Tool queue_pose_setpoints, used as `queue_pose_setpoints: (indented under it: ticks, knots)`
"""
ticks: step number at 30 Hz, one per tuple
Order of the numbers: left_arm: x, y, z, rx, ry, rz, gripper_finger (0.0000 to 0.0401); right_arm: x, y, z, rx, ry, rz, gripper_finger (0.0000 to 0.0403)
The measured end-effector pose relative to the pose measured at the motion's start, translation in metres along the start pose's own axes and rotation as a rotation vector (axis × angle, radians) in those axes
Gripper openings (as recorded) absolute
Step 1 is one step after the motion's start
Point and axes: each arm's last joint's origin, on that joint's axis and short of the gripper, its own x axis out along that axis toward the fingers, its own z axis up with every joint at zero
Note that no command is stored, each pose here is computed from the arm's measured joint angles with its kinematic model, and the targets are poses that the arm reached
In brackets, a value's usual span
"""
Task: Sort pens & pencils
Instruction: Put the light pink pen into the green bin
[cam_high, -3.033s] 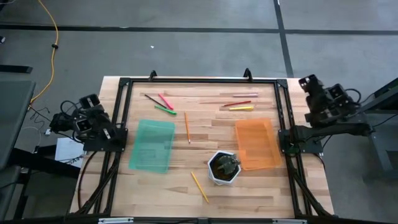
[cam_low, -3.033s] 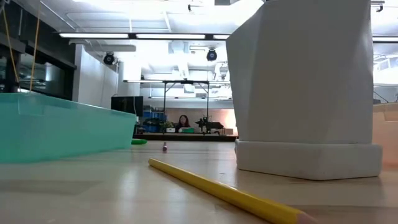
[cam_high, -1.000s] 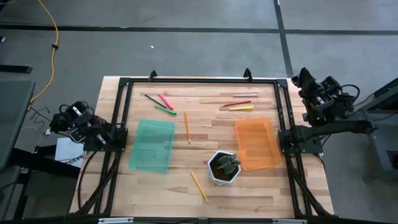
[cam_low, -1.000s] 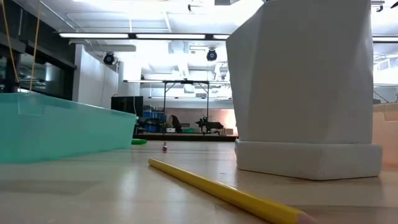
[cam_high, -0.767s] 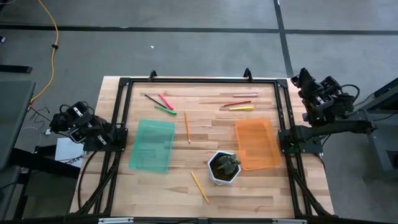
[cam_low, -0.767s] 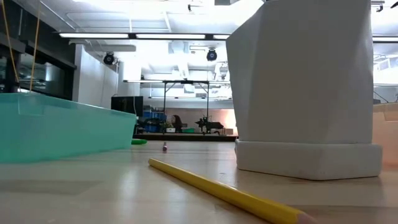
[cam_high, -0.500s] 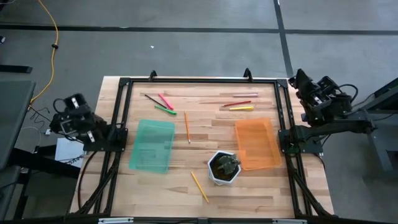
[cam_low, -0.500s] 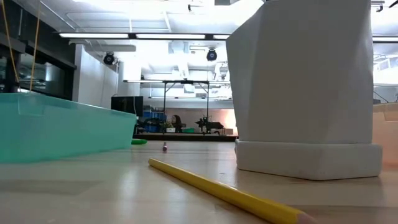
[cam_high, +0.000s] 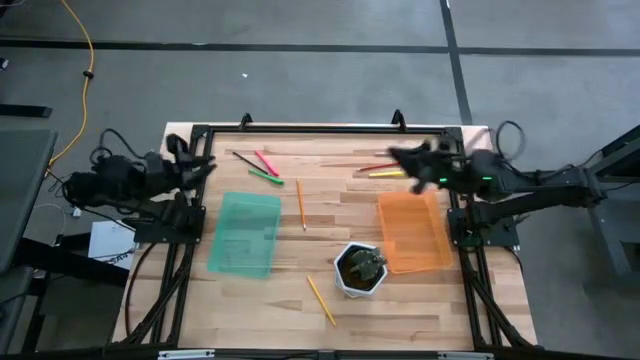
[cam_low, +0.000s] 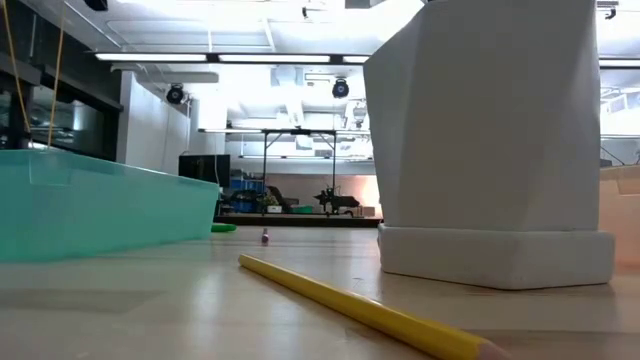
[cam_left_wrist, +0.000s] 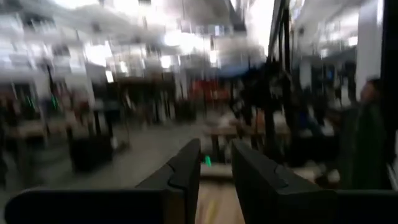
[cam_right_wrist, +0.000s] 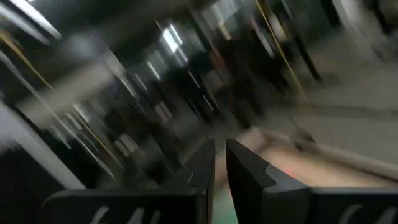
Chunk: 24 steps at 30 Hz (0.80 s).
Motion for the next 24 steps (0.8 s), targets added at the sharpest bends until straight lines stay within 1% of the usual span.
queue_pose_setpoints:
  ticks: [2, 5, 10, 12, 14, 17, 19, 21, 24]
  knots:
    - [0.005, -0.003, -0.003, -0.035, 0.080, -0.005, 0.0078, 0.015, 0.005, -0.003, -0.054, 0.114, -0.070, 0.0032]
    - [0.015, -0.009, -0.012, -0.066, 0.182, 0.013, 0.0078, 0.039, 0.014, -0.002, -0.157, 0.219, -0.135, 0.0032]
    - [0.031, -0.019, -0.025, -0.095, 0.306, 0.063, 0.0078, 0.077, 0.021, 0.000, -0.419, 0.401, -0.229, 0.0032]
    - [0.038, -0.023, -0.030, -0.090, 0.346, 0.074, 0.0078, 0.089, 0.018, -0.001, -0.493, 0.500, -0.283, 0.0032]
    - [0.043, -0.026, -0.034, -0.074, 0.378, 0.076, 0.0078, 0.099, 0.009, -0.003, -0.507, 0.624, -0.381, 0.0032]
    - [0.050, -0.031, -0.039, -0.060, 0.417, 0.077, 0.0078, 0.110, -0.014, -0.006, -0.458, 0.820, -0.563, 0.0032]
    - [0.053, -0.033, -0.042, -0.061, 0.434, 0.091, 0.0078, 0.115, -0.031, -0.010, -0.405, 0.934, -0.657, 0.0035]
    - [0.055, -0.034, -0.044, -0.058, 0.449, 0.117, 0.0078, 0.120, -0.047, -0.015, -0.376, 1.032, -0.692, 0.0042]
    - [0.057, -0.032, -0.050, -0.057, 0.495, 0.157, 0.0078, 0.126, -0.069, -0.023, -0.350, 1.121, -0.675, 0.0068]
